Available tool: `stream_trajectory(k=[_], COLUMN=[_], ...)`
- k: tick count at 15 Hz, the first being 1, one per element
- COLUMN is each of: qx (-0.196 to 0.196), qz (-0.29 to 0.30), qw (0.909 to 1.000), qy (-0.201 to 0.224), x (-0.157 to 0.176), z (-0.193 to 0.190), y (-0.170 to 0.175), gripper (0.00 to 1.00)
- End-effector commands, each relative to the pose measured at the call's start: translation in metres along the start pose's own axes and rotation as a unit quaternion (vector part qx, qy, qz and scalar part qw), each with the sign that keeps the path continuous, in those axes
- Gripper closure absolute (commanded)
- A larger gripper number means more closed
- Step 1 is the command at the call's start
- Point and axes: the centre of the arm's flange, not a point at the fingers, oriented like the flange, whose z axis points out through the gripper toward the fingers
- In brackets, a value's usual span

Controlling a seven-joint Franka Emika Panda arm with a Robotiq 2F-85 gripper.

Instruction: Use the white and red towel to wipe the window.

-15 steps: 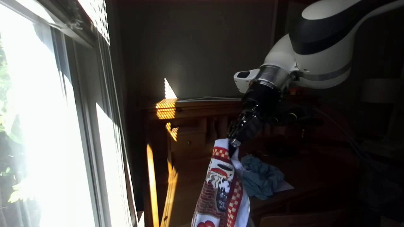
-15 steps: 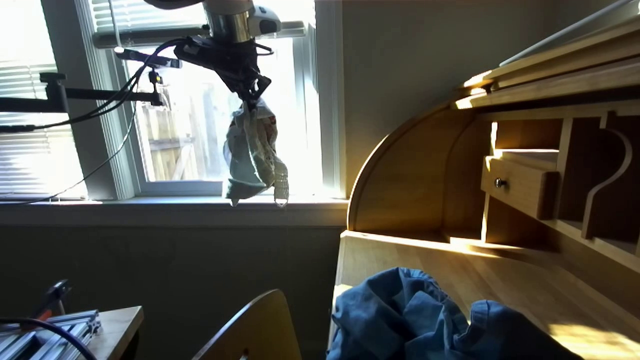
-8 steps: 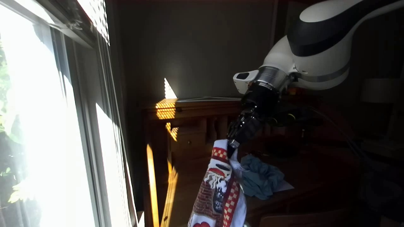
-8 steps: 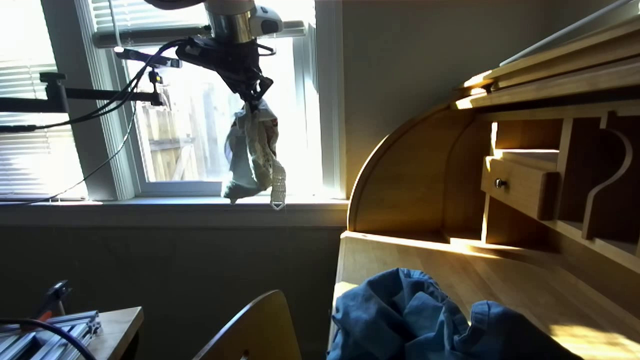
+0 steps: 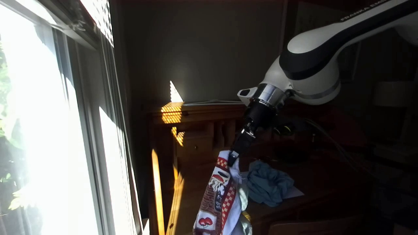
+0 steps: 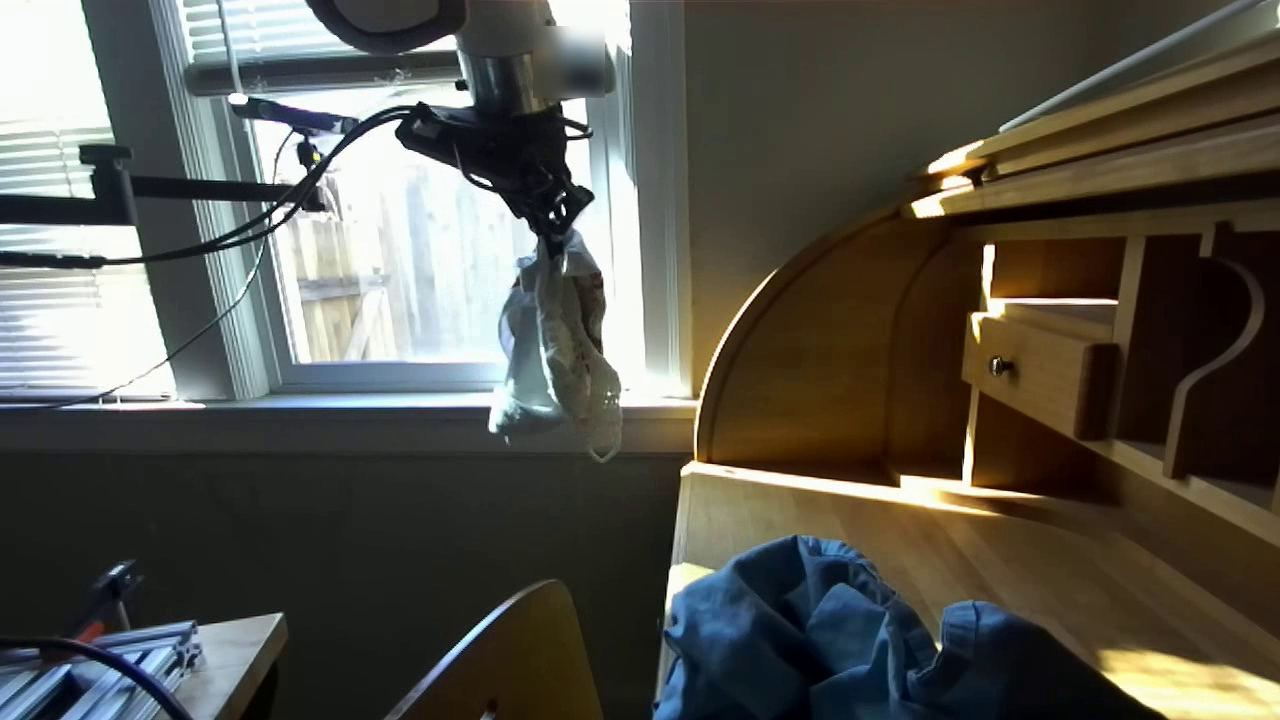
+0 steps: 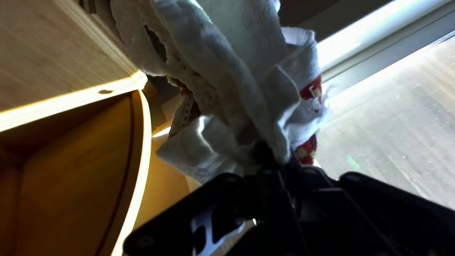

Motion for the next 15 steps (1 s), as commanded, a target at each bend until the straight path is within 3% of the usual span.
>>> stream_trajectory(k=[1, 9, 15], qx=[-0.039, -0.113, -0.185], qz=[0.048, 0.156, 0.230], qw=[0.9979, 0.9792, 0.9532], qy=[-0.021, -0.063, -0.063], x=[0.014, 0.035, 0.065], z=[0.005, 0.016, 0.017], y=[0.026, 0.078, 0.123], gripper=[0.98, 0.98, 0.98])
